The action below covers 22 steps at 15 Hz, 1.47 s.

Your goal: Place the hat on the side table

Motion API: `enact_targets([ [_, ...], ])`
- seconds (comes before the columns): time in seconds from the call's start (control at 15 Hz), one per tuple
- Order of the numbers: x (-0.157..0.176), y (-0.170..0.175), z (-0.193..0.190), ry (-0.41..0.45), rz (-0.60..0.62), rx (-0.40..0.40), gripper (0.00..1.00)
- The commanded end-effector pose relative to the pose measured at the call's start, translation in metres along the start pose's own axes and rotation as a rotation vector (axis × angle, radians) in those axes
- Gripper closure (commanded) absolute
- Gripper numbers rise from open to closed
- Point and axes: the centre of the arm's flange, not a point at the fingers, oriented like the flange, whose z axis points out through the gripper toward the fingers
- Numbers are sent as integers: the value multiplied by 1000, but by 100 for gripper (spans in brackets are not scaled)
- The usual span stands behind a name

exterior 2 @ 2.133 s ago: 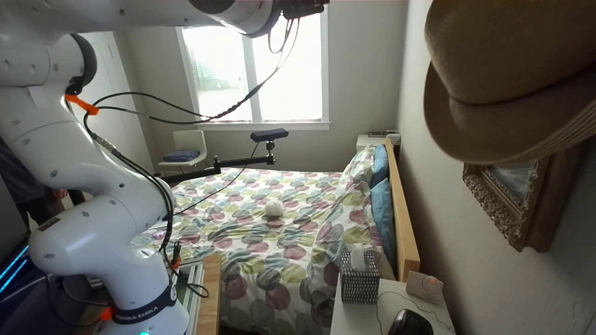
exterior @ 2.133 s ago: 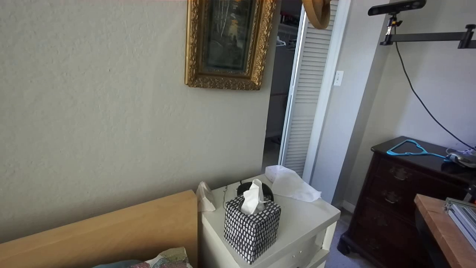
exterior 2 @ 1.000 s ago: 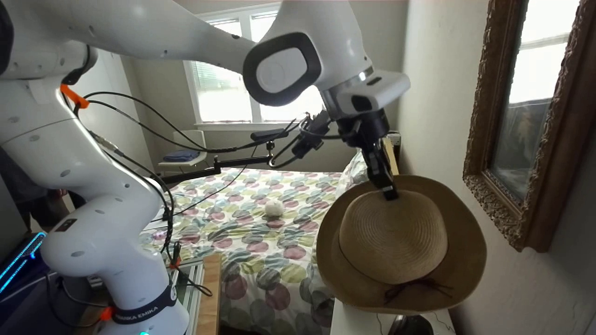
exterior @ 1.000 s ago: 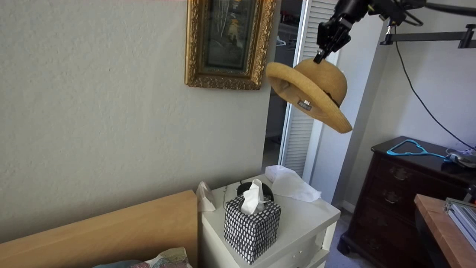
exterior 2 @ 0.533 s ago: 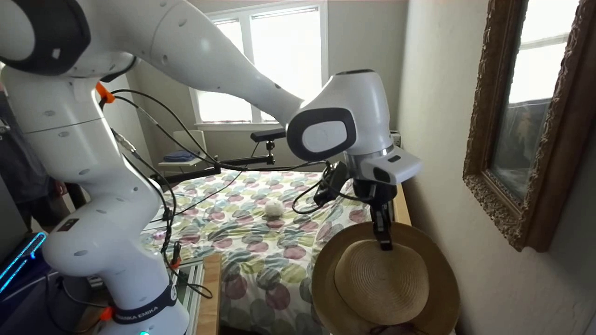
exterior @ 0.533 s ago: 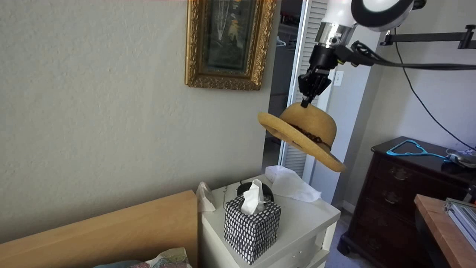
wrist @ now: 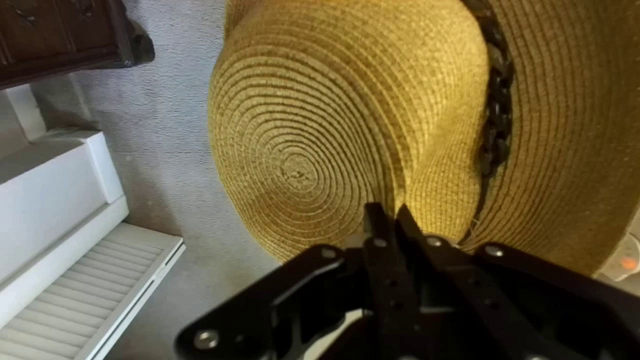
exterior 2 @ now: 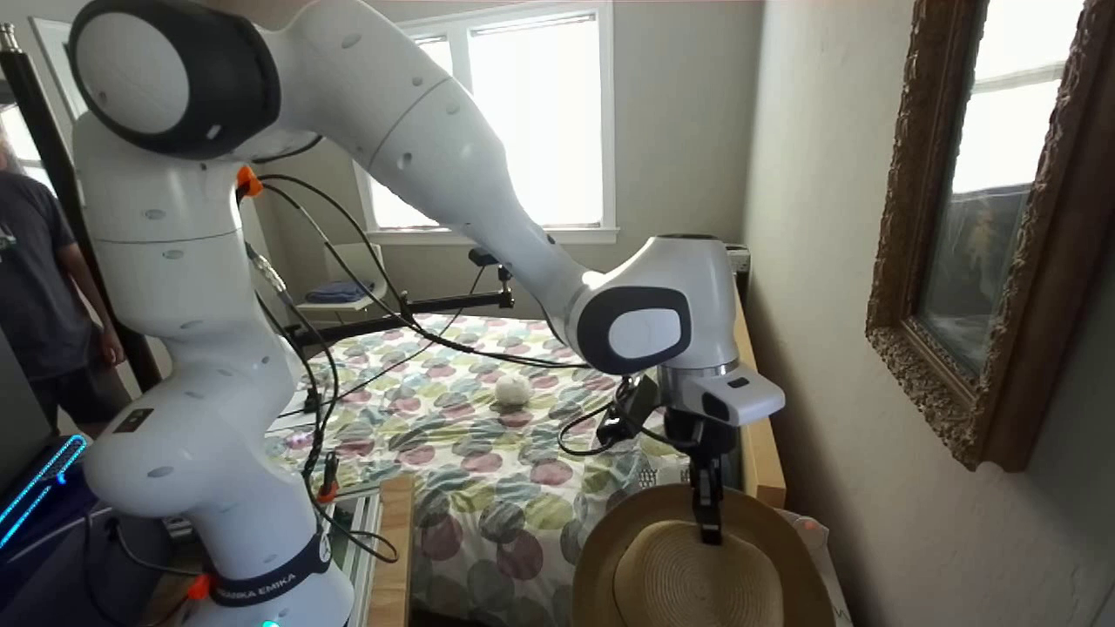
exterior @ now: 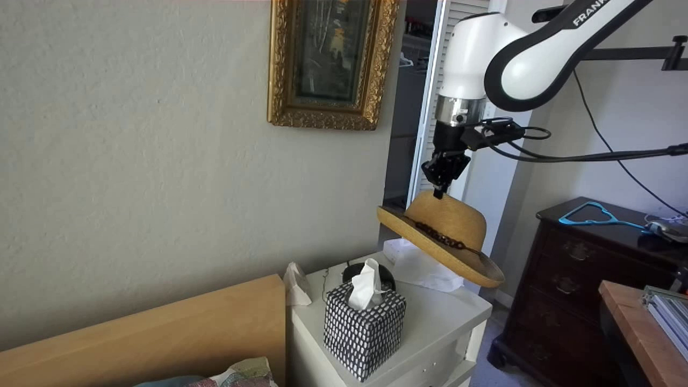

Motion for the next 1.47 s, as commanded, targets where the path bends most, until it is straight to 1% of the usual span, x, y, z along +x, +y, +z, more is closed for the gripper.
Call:
enact_targets([
  [0.0,12,-21,27,78,29,-95,98],
  [0.27,18,-45,51,104,-8,-166,98],
  [0.53,23,-64,75,112,-55,-209,98],
  [0.8,28,-76,90,104,-70,-229,98],
  [1.13,24,-87,112,81,-104,-261,98],
  [1.4,22,-92,122,61,-119,-280,98],
])
